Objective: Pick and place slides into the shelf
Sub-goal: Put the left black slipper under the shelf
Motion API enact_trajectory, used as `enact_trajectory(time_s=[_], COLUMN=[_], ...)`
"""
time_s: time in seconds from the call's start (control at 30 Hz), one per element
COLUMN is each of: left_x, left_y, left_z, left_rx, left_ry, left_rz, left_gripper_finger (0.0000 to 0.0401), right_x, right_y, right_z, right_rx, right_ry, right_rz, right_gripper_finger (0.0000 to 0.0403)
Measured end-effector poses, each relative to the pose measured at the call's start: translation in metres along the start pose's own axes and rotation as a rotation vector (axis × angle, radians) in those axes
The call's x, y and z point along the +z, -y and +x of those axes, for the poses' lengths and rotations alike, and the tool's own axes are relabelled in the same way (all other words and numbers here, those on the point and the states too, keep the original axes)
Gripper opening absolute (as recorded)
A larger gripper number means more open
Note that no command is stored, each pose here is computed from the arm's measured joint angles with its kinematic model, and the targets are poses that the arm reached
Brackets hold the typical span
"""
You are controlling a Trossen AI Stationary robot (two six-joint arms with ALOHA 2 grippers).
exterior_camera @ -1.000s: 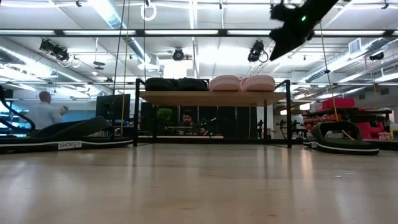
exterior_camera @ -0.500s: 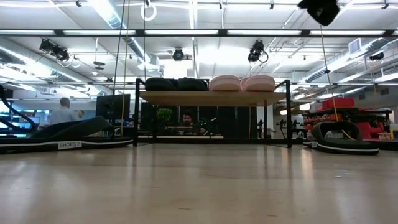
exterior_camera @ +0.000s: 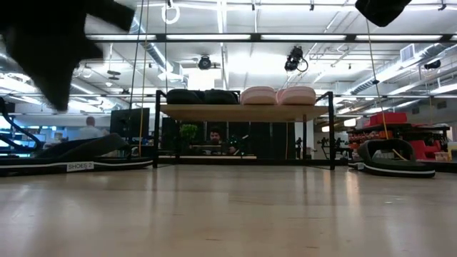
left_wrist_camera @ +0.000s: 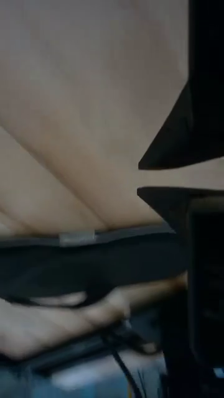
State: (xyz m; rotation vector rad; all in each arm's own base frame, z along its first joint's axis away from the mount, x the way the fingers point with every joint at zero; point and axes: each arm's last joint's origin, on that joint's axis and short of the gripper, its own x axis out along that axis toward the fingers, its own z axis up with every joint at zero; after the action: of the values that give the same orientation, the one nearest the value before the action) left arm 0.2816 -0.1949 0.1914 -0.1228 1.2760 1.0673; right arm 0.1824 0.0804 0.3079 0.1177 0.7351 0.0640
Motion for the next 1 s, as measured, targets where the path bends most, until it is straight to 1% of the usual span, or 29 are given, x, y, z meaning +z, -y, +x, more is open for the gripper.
enact_trajectory(time_s=[0.07,0.17,0.23,0.3,0.43,0.53,0.6,0.7,0.8,1.0], left_x=[-0.002,0.007,0.016,0.027,0.049,0.062,0.067,0.069,0.069,0.068], left_y=[-0.004,-0.013,-0.019,-0.023,-0.031,-0.037,-0.043,-0.052,-0.058,-0.064], left_z=[0.018,0.044,0.06,0.076,0.103,0.118,0.127,0.137,0.136,0.133], left_rx=[0.072,0.162,0.183,0.19,0.146,0.116,0.106,0.131,0.158,0.223], left_ry=[-0.014,-0.04,-0.055,-0.08,-0.105,-0.11,-0.119,-0.148,-0.197,-0.213], left_rz=[0.012,-0.016,-0.039,-0.027,-0.027,-0.012,-0.025,-0.031,-0.038,0.002], left_gripper_finger=[0.0086,0.0128,0.0155,0.0176,0.02,0.0203,0.0199,0.0189,0.0178,0.0166], right_x=[0.0,-0.001,0.0,0.001,0.001,0.001,0.002,0.001,0.001,0.0], right_y=[-0.001,-0.002,-0.001,0.0,0.001,0.002,0.002,0.003,0.003,0.003], right_z=[0.006,0.01,0.011,0.011,0.009,0.006,0.005,0.004,0.004,0.005], right_rx=[-0.009,-0.017,-0.029,-0.049,-0.079,-0.079,-0.078,-0.078,-0.08,-0.083], right_ry=[-0.017,-0.032,-0.027,-0.02,0.002,0.011,0.014,0.014,0.006,0.002], right_rz=[-0.007,-0.024,-0.043,-0.052,-0.051,-0.049,-0.048,-0.048,-0.05,-0.051], right_gripper_finger=[0.0104,0.0104,0.0104,0.0104,0.0104,0.0104,0.0104,0.0104,0.0104,0.0104])
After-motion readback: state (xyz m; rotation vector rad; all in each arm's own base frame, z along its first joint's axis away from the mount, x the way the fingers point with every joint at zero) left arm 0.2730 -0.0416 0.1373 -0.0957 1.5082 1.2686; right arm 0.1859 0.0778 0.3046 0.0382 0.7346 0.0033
